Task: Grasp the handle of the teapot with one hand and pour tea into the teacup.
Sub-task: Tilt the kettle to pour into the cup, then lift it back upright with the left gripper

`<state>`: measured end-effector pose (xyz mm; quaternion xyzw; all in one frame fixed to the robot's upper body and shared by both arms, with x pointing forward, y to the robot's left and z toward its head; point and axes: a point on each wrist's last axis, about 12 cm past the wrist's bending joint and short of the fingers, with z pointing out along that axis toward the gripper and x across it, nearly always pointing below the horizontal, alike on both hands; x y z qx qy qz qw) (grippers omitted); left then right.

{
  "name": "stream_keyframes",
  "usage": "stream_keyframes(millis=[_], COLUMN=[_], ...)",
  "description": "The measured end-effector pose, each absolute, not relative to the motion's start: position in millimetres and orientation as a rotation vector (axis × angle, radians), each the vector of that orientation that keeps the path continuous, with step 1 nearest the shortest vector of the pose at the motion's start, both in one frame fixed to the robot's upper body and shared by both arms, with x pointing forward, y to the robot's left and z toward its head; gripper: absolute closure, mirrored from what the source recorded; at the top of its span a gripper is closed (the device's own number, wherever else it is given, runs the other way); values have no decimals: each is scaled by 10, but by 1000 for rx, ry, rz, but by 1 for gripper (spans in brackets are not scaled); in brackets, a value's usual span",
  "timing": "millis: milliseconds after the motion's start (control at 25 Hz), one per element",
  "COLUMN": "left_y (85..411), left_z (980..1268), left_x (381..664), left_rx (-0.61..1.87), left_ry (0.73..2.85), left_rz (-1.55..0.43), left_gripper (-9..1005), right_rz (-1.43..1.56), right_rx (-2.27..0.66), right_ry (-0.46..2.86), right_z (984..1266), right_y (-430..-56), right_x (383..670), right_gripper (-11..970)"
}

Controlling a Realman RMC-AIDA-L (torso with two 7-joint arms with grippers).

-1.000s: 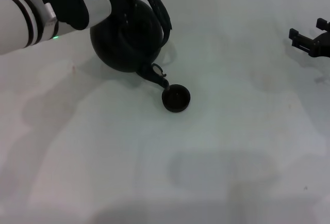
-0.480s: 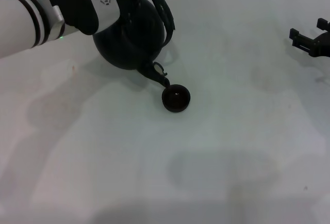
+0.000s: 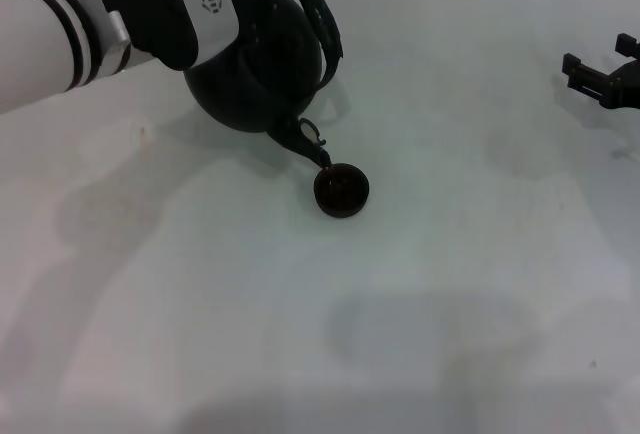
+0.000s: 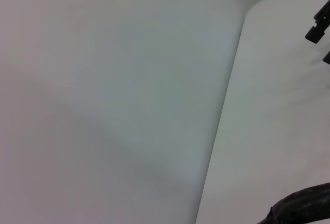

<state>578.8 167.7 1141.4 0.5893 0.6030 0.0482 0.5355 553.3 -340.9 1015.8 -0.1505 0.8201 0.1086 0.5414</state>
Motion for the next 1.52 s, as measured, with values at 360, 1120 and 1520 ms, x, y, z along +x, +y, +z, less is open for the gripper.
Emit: stream_keyframes(millis=[360,1120,1520], left_y=[1648,1656,1657], left_z=[11410,11405,11406], left_x=[5780,5786,5784], left_rx=[1429,1437,1428], left_ry=[1426,1423,1429], left_rz=[131,161,157], left_gripper=[898,898,898], right_rz=[258,254,255], right_rx=[-359,-357,-356], right_ry=[1947,1952,1953], right_z=[10164,10160,10160], right_y=[-3402,-3399,-3398], right_x=[5545,5555,5555], right_gripper=[101,101,101])
